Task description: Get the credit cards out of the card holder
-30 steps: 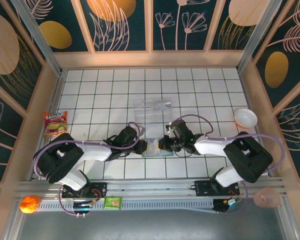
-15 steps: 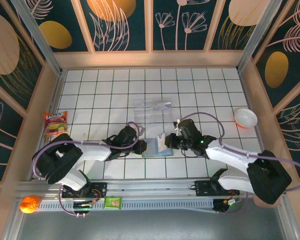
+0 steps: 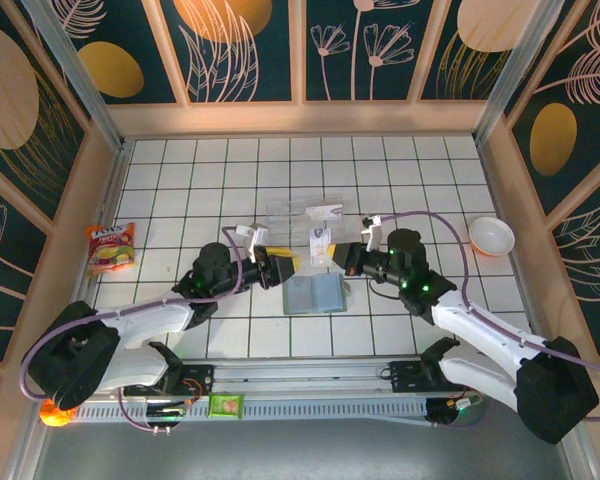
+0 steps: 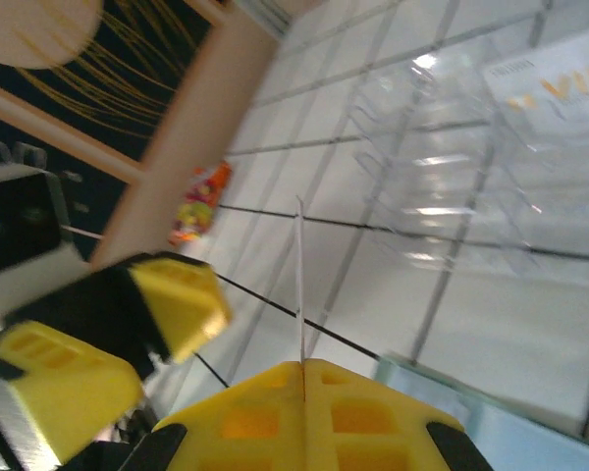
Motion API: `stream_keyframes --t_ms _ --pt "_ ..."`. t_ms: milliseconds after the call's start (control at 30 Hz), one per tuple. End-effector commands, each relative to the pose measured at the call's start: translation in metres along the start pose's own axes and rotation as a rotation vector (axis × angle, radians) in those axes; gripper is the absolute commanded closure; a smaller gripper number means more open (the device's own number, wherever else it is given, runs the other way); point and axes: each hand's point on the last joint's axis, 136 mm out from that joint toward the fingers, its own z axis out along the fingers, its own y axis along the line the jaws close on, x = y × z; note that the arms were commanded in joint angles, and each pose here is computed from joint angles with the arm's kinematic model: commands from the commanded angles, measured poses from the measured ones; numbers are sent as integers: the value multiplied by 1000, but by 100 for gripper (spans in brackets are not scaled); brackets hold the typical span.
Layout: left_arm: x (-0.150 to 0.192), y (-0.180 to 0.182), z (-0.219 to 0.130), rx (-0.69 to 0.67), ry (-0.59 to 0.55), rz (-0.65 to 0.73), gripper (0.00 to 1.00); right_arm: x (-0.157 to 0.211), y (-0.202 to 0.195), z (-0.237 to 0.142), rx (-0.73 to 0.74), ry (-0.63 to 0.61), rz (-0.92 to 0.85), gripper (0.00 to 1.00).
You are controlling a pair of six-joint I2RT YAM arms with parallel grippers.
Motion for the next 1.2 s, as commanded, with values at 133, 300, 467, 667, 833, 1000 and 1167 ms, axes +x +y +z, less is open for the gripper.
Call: stream_keyframes --t_ms 133,300,467,667,833,1000,1167 --pt "-33 -50 -13 301 -146 2 44 -24 47 -16 -277 -148 19 100" --pt "-34 -49 -13 336 -154 -34 46 -25 57 -21 -343 -175 38 100" --pt "-37 -58 -16 396 -167 -52 48 -26 60 -20 -357 -195 53 100" --pt "-36 -59 -14 403 -156 -61 54 -27 66 -13 -376 -194 54 100" --pt "-32 -52 -11 375 -137 -77 59 -27 69 -10 -394 -199 60 100" --pt "-31 -49 -10 365 -138 -86 65 -30 71 -8 -400 -220 62 100" --pt "-35 -53 -12 379 -151 -88 72 -33 69 -5 -386 -243 74 100"
